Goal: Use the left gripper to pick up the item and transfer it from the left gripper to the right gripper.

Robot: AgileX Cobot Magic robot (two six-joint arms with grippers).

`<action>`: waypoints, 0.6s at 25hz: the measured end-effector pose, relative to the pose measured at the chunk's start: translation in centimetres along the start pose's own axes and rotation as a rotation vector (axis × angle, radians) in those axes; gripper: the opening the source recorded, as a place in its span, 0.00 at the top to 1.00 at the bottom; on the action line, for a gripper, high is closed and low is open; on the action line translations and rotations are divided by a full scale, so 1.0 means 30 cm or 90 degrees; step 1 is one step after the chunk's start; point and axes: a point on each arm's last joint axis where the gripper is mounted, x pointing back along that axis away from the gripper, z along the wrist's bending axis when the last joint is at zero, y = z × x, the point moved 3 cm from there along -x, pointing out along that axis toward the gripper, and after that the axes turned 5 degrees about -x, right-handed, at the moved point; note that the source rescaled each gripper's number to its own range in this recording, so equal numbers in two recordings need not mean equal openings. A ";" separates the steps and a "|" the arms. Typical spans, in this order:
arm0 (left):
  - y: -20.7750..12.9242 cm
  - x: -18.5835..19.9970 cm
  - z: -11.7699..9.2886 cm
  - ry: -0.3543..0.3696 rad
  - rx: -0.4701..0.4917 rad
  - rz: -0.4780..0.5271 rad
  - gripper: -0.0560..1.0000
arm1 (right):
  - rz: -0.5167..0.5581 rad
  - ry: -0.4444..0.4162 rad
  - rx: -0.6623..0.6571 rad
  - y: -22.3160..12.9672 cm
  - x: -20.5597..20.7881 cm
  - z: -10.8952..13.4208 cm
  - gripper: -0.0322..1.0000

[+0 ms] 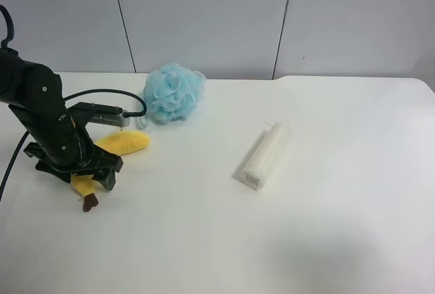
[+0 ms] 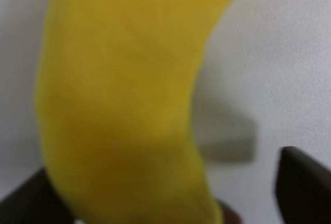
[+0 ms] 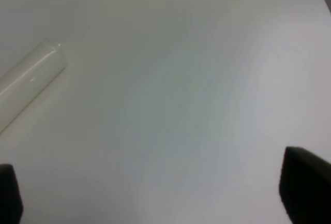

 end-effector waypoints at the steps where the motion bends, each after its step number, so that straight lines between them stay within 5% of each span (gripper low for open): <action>1: 0.000 0.000 0.000 0.000 0.000 0.000 0.38 | 0.000 0.000 0.000 0.000 0.000 0.000 0.00; 10: 0.001 0.000 0.000 0.000 0.000 -0.002 0.94 | 0.000 0.000 0.000 0.000 0.000 0.000 0.00; 15: -0.007 0.001 0.000 0.000 -0.003 0.011 0.95 | 0.000 0.000 0.000 0.000 0.000 0.000 0.00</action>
